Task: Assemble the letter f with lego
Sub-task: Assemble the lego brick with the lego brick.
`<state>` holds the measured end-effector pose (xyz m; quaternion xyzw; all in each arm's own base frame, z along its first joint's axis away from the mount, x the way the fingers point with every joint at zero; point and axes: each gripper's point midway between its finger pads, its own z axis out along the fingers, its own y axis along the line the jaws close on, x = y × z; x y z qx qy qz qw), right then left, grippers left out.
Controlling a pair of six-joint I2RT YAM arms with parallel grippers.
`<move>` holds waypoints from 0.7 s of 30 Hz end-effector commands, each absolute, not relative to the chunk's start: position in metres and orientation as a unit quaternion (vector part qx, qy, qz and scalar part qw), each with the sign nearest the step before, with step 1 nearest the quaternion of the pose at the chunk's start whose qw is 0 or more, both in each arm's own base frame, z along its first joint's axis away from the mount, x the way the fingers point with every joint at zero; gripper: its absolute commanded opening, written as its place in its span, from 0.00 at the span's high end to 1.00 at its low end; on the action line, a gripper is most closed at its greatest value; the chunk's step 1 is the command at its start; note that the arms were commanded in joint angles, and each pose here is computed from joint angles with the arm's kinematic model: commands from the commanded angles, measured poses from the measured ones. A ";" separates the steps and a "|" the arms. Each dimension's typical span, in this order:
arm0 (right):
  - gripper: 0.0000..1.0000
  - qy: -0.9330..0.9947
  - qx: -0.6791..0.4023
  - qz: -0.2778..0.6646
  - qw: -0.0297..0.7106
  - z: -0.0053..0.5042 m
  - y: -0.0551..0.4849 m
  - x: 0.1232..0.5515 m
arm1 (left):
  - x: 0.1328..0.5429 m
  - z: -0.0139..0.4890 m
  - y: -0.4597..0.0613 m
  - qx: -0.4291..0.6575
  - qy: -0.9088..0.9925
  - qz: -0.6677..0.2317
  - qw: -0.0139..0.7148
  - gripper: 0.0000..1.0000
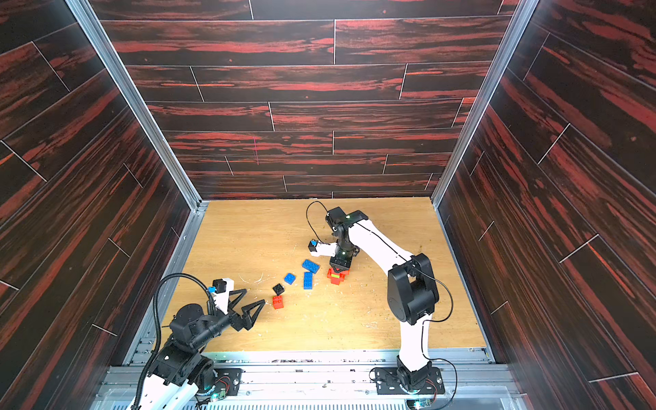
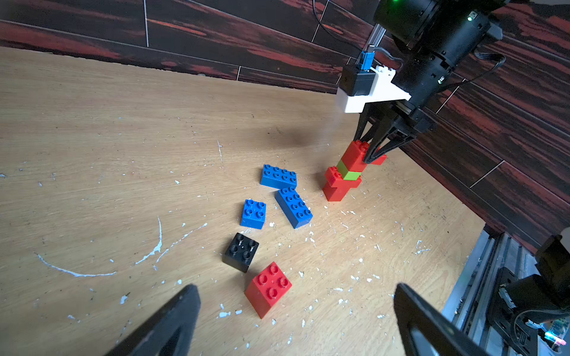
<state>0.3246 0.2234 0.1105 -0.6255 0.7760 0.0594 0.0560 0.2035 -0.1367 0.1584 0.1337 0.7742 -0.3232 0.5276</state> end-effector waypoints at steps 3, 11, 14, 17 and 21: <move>0.83 0.770 -0.634 0.067 -0.012 0.081 0.211 0.304 | 0.204 0.159 -0.137 0.134 0.772 -0.324 0.530 0.00; 0.80 0.765 -0.638 0.085 0.019 0.096 0.223 0.309 | 0.205 0.158 -0.137 0.134 0.773 -0.323 0.530 0.00; 0.78 0.760 -0.641 0.098 0.036 0.102 0.228 0.309 | 0.205 0.159 -0.137 0.134 0.773 -0.323 0.530 0.00; 0.78 0.757 -0.644 0.104 0.043 0.106 0.231 0.309 | 0.205 0.158 -0.137 0.133 0.773 -0.323 0.530 0.00; 0.75 0.760 -0.639 0.108 0.046 0.109 0.234 0.309 | 0.205 0.159 -0.137 0.134 0.772 -0.323 0.530 0.00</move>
